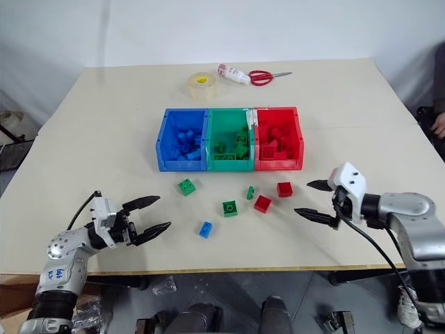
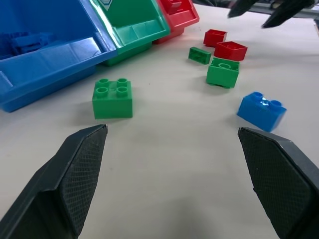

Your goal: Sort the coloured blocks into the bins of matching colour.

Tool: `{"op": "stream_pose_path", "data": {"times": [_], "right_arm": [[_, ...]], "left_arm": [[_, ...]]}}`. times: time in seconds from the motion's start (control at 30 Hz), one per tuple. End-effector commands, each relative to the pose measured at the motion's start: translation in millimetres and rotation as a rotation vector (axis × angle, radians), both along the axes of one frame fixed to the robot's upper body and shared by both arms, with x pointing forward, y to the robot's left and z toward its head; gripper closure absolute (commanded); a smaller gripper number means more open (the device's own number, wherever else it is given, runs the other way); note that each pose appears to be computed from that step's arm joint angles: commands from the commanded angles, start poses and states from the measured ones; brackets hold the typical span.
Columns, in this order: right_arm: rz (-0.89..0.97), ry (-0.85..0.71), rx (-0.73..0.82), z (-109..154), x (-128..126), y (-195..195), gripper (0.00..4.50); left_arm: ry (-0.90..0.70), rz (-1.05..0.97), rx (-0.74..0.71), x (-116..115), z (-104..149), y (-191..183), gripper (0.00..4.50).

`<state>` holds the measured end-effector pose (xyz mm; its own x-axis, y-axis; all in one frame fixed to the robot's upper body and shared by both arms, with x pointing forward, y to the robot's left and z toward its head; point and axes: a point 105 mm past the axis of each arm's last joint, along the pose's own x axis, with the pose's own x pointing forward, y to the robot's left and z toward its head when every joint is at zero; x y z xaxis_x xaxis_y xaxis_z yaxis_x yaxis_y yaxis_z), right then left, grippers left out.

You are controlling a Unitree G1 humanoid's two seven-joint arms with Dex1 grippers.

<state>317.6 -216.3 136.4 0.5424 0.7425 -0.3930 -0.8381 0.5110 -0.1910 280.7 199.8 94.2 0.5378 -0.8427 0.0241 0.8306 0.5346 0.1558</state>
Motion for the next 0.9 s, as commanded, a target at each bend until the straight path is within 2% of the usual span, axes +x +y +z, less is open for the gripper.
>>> {"op": "stream_pose_path", "data": {"times": [0.03, 0.37, 0.47, 0.63, 0.67, 0.8, 0.9], "right_arm": [[0.023, 0.001, -0.021, -8, 14, 3, 0.00], [0.009, -0.031, 0.040, -19, 42, 17, 0.00], [-0.011, -0.016, 0.071, -23, 44, 20, 0.67], [-0.028, -0.045, 0.131, -14, 39, 23, 2.37], [-0.033, -0.055, 0.141, -12, 37, 23, 2.55], [-0.065, -0.108, 0.180, 1, 29, 26, 2.55], [-0.108, -0.183, 0.238, 25, 28, 35, 2.55]], "left_arm": [[-0.058, 0.025, -0.006, -6, 13, 3, 0.03], [-0.058, 0.067, -0.016, -14, 14, 2, 0.03], [-0.056, 0.069, -0.018, -13, 14, 1, 0.00], [-0.057, 0.065, -0.021, -9, 15, -1, 0.00], [-0.057, 0.063, -0.022, -8, 15, -2, 0.00], [-0.057, 0.057, -0.025, -5, 15, -3, 0.00], [-0.054, 0.047, -0.029, -2, 15, -5, 0.00]]}}
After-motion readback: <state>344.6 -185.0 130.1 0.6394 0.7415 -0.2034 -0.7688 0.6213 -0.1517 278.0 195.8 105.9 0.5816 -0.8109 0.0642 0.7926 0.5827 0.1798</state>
